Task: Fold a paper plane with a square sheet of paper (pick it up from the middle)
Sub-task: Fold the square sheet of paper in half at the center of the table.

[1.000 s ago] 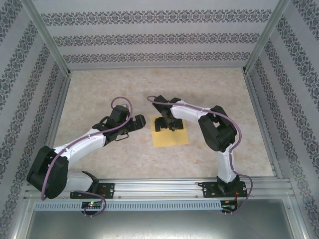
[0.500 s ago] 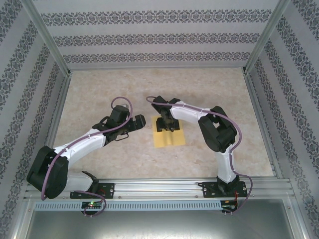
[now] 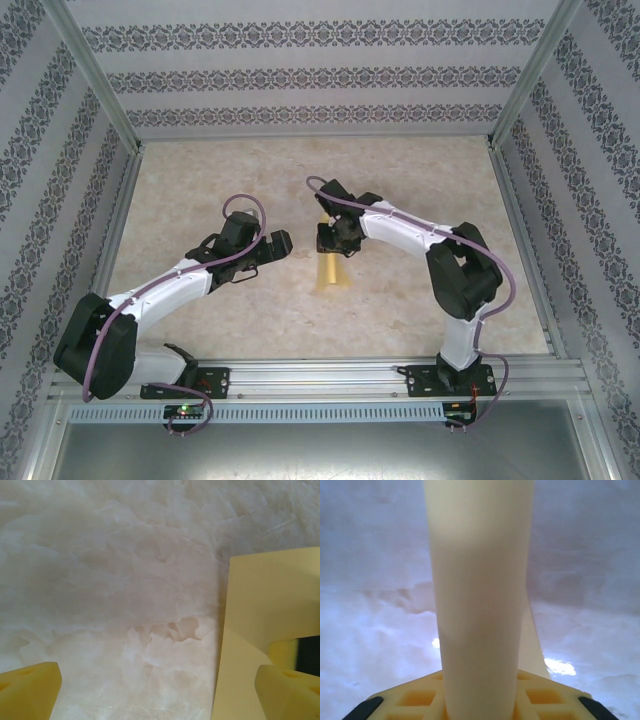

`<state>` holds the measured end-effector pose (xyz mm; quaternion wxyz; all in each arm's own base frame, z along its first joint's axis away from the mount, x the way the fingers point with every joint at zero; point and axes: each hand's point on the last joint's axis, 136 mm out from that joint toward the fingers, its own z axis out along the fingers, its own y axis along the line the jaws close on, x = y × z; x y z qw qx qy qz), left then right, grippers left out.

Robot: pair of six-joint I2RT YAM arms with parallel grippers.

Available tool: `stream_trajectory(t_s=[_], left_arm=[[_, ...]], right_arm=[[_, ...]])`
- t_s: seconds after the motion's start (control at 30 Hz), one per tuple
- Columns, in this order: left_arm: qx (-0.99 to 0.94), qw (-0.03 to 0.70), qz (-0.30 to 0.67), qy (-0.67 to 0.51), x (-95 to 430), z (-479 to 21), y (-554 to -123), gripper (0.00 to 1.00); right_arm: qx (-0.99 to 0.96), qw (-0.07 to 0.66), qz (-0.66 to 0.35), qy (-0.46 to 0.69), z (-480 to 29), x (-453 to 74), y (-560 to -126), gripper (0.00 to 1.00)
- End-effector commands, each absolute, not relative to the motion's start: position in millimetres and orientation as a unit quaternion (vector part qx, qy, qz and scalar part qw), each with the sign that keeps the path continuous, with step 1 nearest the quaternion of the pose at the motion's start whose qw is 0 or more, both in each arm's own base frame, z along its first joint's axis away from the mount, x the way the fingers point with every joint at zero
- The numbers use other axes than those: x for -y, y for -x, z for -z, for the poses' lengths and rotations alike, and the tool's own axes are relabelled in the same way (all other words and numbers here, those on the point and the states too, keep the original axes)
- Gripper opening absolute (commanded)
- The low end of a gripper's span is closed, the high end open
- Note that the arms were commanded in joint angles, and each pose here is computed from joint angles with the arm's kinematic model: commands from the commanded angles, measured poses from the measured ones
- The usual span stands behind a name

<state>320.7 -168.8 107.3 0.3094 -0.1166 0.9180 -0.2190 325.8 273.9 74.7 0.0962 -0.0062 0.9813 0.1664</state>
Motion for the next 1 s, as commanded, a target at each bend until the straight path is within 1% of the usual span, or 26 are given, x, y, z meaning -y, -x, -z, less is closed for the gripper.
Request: stream_trajectory(t_s=[0.0, 0.2, 0.27, 0.33, 0.57, 0.8, 0.97], left_arm=[[-0.913, 0.324, 0.218, 0.119, 166, -119, -327, 1.00], [-0.912, 0.324, 0.221, 0.115, 168, -121, -330, 1.00], [-0.912, 0.324, 0.225, 0.113, 171, -123, -332, 1.00], [-0.911, 0.325, 0.226, 0.113, 171, -125, -334, 1.00], [-0.912, 0.316, 0.235, 0.117, 176, -126, -334, 1.00], [-0.908, 0.307, 0.252, 0.135, 182, -125, -338, 1.00], [-0.908, 0.295, 0.260, 0.148, 186, -121, -340, 1.00]], right_arm=[[-0.958, 0.093, -0.271, -0.013, -100, -296, -330, 0.28], [-0.909, 0.097, -0.403, -0.041, -139, -318, -343, 0.29], [-0.891, 0.093, -0.441, -0.055, -142, -323, -348, 0.29], [-0.882, 0.083, -0.459, -0.064, -135, -325, -351, 0.29], [-0.879, 0.053, -0.464, -0.094, -88, -312, -352, 0.29], [-0.898, 0.031, -0.429, -0.098, -52, -281, -343, 0.31], [-0.910, 0.021, -0.406, -0.085, -38, -270, -337, 0.38]])
